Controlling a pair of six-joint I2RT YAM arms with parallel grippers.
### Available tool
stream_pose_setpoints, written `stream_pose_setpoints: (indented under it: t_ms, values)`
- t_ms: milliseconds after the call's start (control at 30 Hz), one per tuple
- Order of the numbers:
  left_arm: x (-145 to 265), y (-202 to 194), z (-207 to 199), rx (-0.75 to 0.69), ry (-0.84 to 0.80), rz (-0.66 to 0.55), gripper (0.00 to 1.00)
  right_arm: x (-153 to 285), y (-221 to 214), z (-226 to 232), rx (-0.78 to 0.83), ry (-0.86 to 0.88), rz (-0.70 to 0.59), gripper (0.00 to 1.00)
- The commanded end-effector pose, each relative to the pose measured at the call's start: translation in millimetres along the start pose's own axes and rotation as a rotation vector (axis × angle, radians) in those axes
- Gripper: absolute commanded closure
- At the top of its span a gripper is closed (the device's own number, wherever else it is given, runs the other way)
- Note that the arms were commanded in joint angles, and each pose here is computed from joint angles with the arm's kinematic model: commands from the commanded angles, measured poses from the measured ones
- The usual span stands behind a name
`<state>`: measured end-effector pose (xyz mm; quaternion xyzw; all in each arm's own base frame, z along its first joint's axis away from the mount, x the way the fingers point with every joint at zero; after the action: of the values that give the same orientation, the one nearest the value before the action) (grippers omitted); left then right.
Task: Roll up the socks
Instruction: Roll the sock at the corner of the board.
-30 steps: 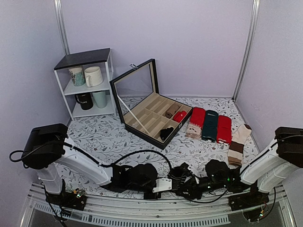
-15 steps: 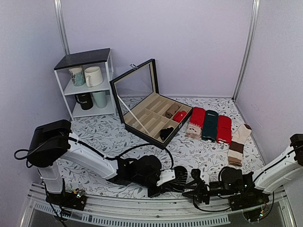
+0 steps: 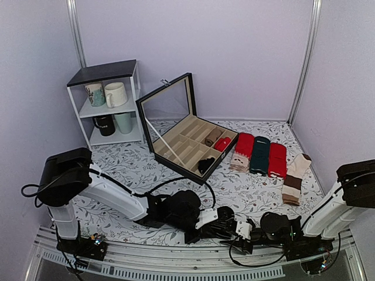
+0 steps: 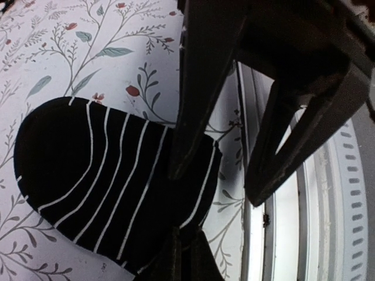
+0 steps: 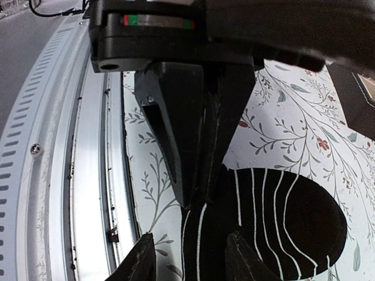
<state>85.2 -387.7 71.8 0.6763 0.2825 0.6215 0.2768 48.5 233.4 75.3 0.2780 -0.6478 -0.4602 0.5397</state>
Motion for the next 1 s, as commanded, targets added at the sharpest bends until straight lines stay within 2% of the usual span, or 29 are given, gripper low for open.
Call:
stream_pose_setpoints:
  t_ms: [0, 233, 467, 700, 767, 800, 967]
  values:
    - [-6, -107, -21, 0.143, -0.102, 0.464, 1.00, -3, -3, -5, -0.015, -0.075, -0.004, 0.59]
    - [-7, -108, -22, 0.144, -0.109, 0.467, 1.00, -8, -15, -8, -0.044, -0.114, 0.037, 0.62]
    - [-6, -107, -22, 0.139, -0.108, 0.460, 1.00, -9, -29, -8, -0.180, -0.117, 0.090, 0.83]
    - [-6, -93, -15, 0.108, -0.077, 0.426, 1.00, -7, -37, -6, -0.328, -0.099, 0.131, 0.87]
    - [-4, -83, -11, 0.087, -0.038, 0.390, 1.00, -5, -41, -6, -0.368, -0.097, 0.147, 0.87]
    - [-1, -78, -8, 0.072, 0.007, 0.366, 0.96, -3, -44, -6, -0.382, -0.096, 0.155, 0.87]
    - [29, -27, 0, -0.074, 0.179, 0.161, 0.92, 2, -55, -6, -0.466, -0.088, 0.184, 0.86]
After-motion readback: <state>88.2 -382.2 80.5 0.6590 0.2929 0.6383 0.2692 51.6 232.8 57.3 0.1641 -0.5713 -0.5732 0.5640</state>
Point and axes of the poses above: each gripper's point midway between its finger pads, its own x axis back along the fingers, its own z axis along the line the jaws close on, y = z × x, the point moved 9 cm from there along x, back along the fingers, and after that the axes turned 7 degrees about -x, right-handed, at the moved point
